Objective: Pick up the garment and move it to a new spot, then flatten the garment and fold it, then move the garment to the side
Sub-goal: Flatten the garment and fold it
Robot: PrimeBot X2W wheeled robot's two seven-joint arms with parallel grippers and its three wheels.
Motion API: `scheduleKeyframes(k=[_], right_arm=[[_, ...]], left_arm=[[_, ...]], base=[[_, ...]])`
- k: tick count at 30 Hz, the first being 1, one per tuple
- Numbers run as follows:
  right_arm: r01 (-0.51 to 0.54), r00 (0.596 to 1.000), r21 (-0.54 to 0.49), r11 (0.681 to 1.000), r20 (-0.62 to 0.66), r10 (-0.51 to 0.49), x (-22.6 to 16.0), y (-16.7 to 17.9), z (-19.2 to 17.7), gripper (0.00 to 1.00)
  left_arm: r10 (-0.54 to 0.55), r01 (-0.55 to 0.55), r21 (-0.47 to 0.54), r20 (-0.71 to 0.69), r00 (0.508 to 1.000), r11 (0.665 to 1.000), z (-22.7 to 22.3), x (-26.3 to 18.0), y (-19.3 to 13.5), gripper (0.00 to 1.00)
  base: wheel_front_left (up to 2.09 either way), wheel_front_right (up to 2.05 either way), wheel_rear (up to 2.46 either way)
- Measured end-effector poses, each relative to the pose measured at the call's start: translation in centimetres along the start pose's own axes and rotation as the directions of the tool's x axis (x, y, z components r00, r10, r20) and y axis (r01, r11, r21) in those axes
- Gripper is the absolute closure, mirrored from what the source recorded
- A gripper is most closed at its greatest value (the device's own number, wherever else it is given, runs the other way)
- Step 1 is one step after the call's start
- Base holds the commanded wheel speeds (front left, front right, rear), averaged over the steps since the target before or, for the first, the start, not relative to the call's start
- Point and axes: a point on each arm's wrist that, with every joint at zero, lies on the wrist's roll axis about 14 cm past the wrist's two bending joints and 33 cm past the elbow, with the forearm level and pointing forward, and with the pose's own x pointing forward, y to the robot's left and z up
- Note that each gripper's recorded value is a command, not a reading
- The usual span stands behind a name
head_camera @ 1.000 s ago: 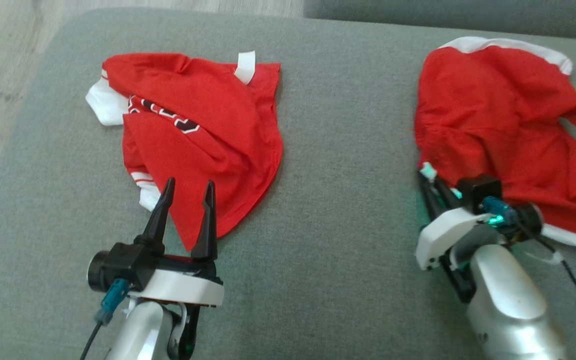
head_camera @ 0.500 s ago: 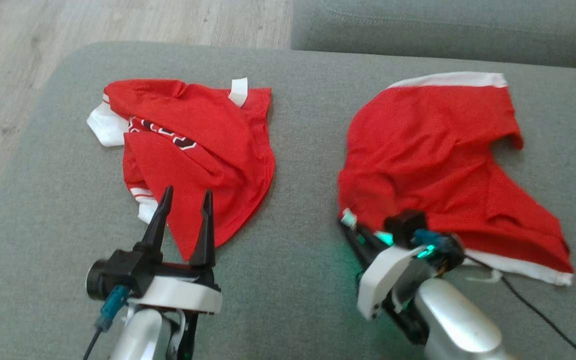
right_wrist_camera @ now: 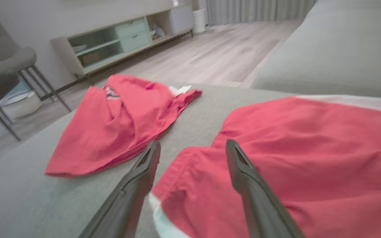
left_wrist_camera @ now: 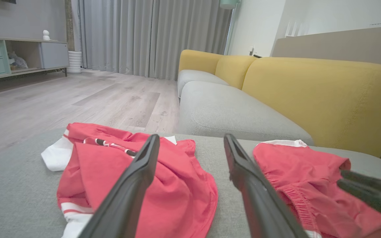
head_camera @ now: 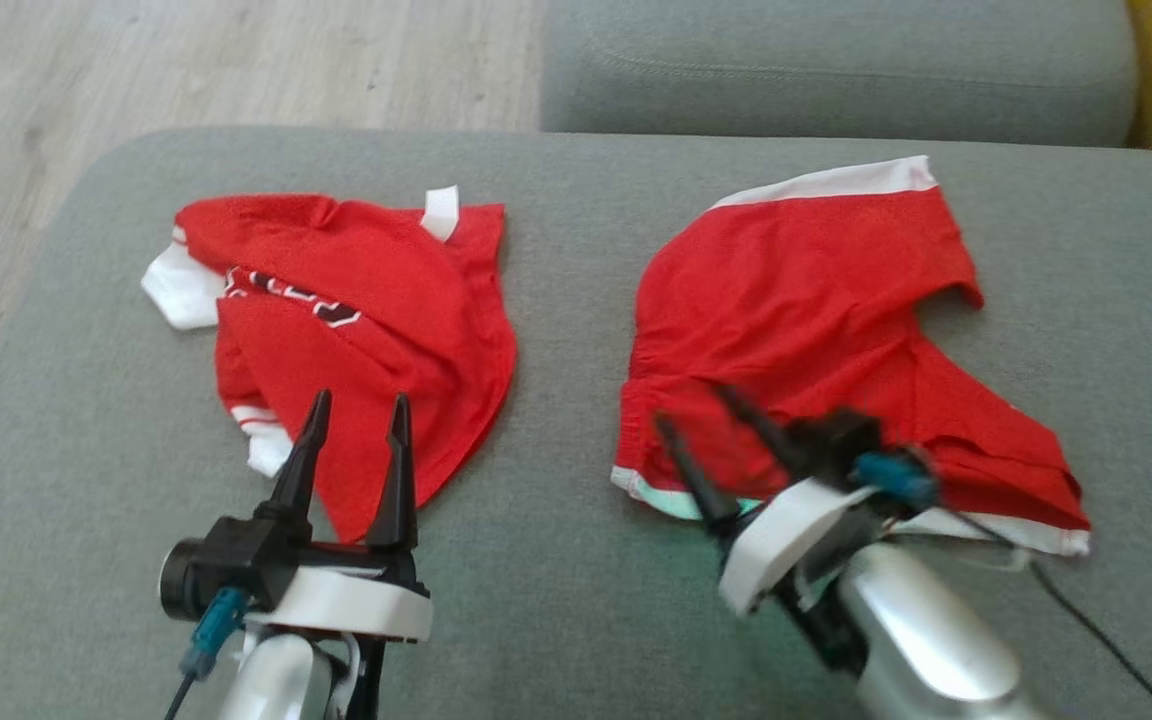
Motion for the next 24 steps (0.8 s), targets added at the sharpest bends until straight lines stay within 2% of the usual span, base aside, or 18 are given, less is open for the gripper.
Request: scheduleKeyframes(k=[4, 7, 9, 13, 15, 16, 24], right_arm=[[0.128, 0.984, -0.011, 0.992, 0.126, -0.126, -1.5, -4.1, 3.1, 0.00], [0.271, 0.946, -0.004, 0.962, 0.183, -0.266, -4.2, -8.1, 3.8, 0.00], [0.384, 0.906, -0.007, 0.923, 0.197, -0.375, -6.8, -11.1, 3.4, 0.00], [0.581, 0.804, -0.011, 0.814, 0.163, -0.572, -12.8, -15.8, 1.0, 0.00], [0.622, 0.777, -0.015, 0.783, 0.134, -0.615, -14.6, -16.4, -0.3, 0.00], [0.629, 0.772, -0.003, 0.777, 0.122, -0.624, -15.1, -16.3, -0.9, 0.00], [0.652, 0.743, 0.067, 0.755, 0.139, -0.654, -16.2, -16.4, -1.1, 0.00]], left_arm=[[-0.025, 0.025, -0.003, 0.009, 1.000, 1.000, 0.2, 0.2, -0.8, 0.00], [-0.043, 0.043, -0.007, 0.006, 0.999, 0.999, 0.1, 0.3, -1.5, 0.00], [-0.054, 0.054, -0.007, 0.004, 0.999, 0.999, 0.0, 0.5, -1.9, 0.00], [-0.084, 0.084, -0.010, -0.001, 0.996, 0.996, -0.2, 1.0, -2.9, 0.00], [-0.099, 0.099, -0.012, -0.007, 0.995, 0.995, -0.5, 1.2, -3.4, 0.00], [-0.107, 0.107, -0.014, -0.012, 0.994, 0.994, -0.6, 1.3, -3.6, 0.00], [-0.164, 0.163, -0.023, -0.045, 0.985, 0.986, -1.8, 1.8, -5.4, 0.00]], base=[[0.00, 0.00, 0.00], [0.00, 0.00, 0.00], [0.00, 0.00, 0.00], [0.00, 0.00, 0.00], [0.00, 0.00, 0.00], [0.00, 0.00, 0.00], [0.00, 0.00, 0.00]])
